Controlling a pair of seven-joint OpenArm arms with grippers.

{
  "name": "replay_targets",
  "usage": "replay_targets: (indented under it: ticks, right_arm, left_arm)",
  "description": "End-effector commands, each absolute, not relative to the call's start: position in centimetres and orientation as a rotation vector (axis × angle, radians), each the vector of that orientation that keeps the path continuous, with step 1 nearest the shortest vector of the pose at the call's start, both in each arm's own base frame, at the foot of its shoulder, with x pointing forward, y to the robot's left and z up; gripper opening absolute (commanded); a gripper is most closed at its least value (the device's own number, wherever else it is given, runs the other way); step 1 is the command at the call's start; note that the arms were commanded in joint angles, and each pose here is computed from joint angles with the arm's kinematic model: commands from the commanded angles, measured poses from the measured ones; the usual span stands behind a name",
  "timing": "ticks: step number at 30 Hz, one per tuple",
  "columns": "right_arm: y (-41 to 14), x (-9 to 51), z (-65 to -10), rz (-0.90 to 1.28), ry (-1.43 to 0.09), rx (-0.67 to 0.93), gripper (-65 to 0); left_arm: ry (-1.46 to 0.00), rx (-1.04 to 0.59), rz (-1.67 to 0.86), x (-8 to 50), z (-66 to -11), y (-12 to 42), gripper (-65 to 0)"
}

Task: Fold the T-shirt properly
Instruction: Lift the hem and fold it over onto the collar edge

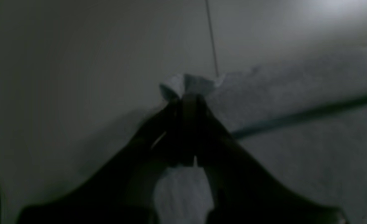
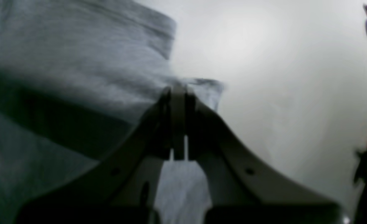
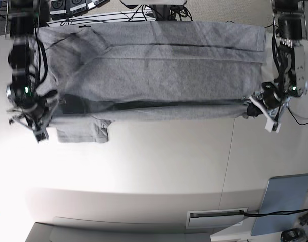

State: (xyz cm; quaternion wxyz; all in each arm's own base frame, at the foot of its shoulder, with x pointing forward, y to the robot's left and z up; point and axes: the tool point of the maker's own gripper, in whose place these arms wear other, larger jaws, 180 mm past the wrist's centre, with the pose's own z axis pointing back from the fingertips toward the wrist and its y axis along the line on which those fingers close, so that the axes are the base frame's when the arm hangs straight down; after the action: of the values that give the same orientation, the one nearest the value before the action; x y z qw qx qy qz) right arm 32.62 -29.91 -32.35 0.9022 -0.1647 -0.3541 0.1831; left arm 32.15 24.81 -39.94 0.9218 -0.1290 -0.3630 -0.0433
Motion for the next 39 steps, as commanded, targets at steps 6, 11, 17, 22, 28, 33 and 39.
replay_targets:
  ticks: [6, 11, 17, 22, 28, 33, 39]
  right_arm:
    - [-30.1, 28.0, -30.1, 0.405, -0.757, -0.409, -65.0]
    - [-30.0, 24.4, -29.6, 0.426, -0.724, -0.456, -65.0]
    - [-29.5, 20.9, -30.5, 0.454, -0.655, -0.470, -65.0]
    - [-29.9, 19.1, -31.3, 0.455, -0.604, -0.485, -65.0]
    - [-30.1, 17.4, -32.3, 0.460, -0.541, -0.477, -65.0]
    - [-30.2, 16.3, -32.8, 0.463, -0.504, -0.472, -65.0]
    - [-29.9, 15.5, -33.4, 0.434, -0.482, -0.458, -65.0]
  left_arm:
    - [-0.808, -0.324, -0.080, 29.5, -37.3, 25.8, -65.0]
    - [-0.784, -0.331, -0.061, 26.3, -37.7, 26.6, -65.0]
    - [-0.710, -0.335, -0.048, 23.3, -39.6, 26.5, -65.0]
    - [-0.689, -0.335, -0.045, 22.5, -40.0, 26.5, -65.0]
    - [-0.671, -0.333, -0.049, 22.3, -40.2, 26.5, -65.0]
    - [-0.652, -0.317, -0.060, 22.0, -40.5, 26.8, -65.0]
    - [-0.640, -0.308, -0.064, 21.9, -40.5, 27.0, -65.0]
